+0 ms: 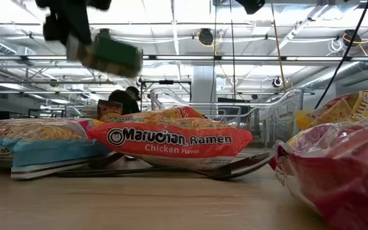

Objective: Pick & Place Food Item
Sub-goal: Put the green seasoning bottle into the top left transparent container

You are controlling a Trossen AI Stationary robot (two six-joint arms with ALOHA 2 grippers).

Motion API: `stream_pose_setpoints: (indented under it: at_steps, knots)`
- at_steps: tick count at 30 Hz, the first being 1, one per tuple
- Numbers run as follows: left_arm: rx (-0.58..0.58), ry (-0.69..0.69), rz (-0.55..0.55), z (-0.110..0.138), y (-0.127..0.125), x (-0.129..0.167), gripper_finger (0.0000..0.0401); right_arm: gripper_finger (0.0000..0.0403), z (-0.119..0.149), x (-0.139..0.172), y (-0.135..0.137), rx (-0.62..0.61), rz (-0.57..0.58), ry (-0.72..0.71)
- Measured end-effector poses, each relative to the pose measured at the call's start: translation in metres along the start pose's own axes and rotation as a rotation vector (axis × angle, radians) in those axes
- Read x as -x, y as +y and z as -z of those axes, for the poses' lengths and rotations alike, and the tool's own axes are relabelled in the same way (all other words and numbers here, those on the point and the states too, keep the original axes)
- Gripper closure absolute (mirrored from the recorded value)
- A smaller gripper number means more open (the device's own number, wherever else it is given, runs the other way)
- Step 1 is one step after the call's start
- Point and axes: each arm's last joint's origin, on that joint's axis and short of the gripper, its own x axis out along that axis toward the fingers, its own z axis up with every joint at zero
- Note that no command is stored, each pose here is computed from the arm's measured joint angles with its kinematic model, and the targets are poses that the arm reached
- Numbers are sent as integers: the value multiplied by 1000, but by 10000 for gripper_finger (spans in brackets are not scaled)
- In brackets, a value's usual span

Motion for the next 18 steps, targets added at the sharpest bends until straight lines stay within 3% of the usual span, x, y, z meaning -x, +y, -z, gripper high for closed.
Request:
stream_pose_setpoints:
  at_steps: [8,18]
  knots:
    - [-129,46,-14,-17,-34,29,207,46,1,-43,-28,-39,78,96]
    - [-302,-6,-5,-36,-63,21,207,46,12,-91,-55,-131,-83,120]
